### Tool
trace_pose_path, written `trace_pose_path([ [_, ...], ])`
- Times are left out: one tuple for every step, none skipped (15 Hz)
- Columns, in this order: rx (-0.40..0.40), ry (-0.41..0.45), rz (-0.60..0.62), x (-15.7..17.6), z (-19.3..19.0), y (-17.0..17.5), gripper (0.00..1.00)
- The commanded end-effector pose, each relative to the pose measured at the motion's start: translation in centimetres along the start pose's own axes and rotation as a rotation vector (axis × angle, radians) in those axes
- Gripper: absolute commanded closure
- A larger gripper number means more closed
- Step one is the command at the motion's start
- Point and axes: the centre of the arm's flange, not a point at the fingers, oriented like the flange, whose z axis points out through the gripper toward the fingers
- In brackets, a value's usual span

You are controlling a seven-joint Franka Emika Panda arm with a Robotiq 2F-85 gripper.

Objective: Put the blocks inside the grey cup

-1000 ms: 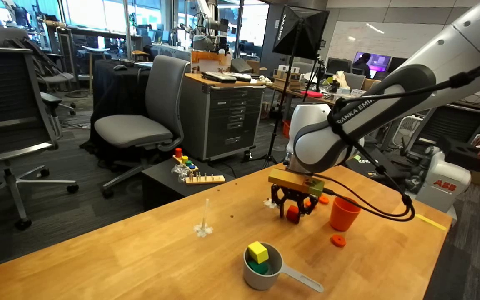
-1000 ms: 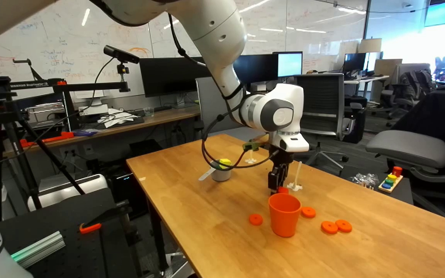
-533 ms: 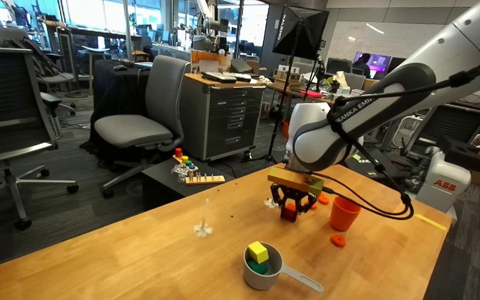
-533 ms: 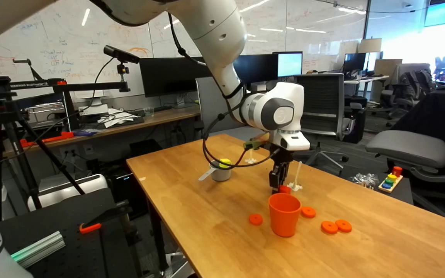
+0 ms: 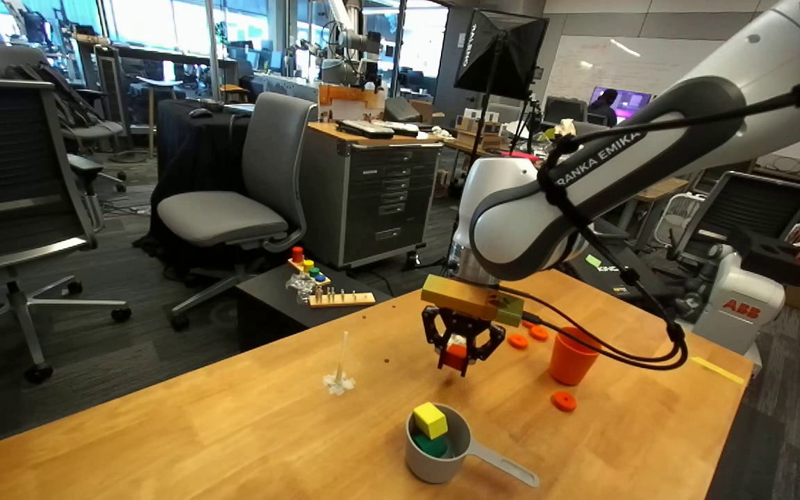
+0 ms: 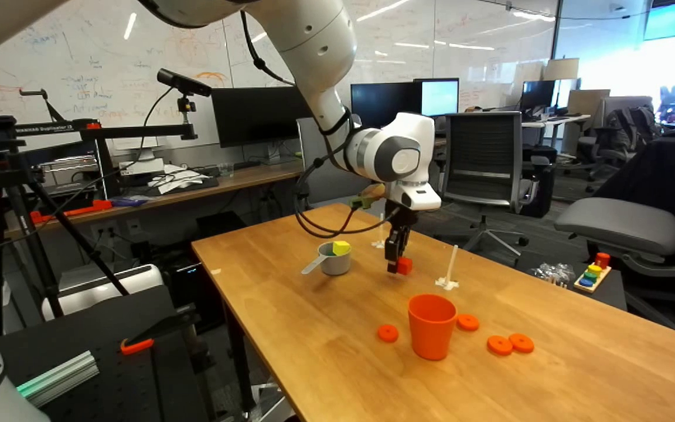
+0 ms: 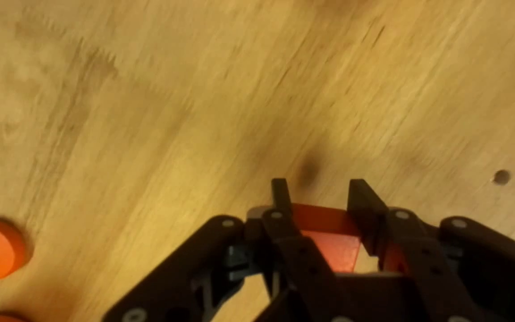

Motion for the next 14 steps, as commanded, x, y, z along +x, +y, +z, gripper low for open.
trace_pose_path([
  [0.058,-0.047,-0.071,-4.1,-4.7,-1.5,0.87],
  [0.074,-0.051,-0.089,-5.3,-5.7,-2.0,0.87],
  [0.09,-0.061,-0.102,-6.3,-6.6,-2.4,0.87],
  [0.103,-0.066,-0.113,-7.3,-7.5,-2.8,0.87],
  [0.11,-0.076,-0.123,-8.3,-8.2,-3.1,0.87],
  [0.112,-0.086,-0.132,-9.3,-8.6,-3.3,0.87],
  [0.115,-0.095,-0.138,-10.2,-8.9,-3.3,0.87],
  [0.113,-0.113,-0.143,-11.0,-9.0,-3.3,0.87],
  [0.108,-0.132,-0.146,-12.0,-8.9,-3.1,0.87],
  [0.104,-0.15,-0.15,-12.8,-8.8,-2.9,0.87],
  [0.097,-0.168,-0.151,-13.6,-8.4,-2.6,0.87],
  [0.09,-0.184,-0.154,-14.3,-8.2,-2.4,0.87],
  [0.083,-0.198,-0.155,-14.9,-8.0,-2.0,0.87],
  [0.073,-0.215,-0.153,-15.4,-7.7,-1.7,0.87],
])
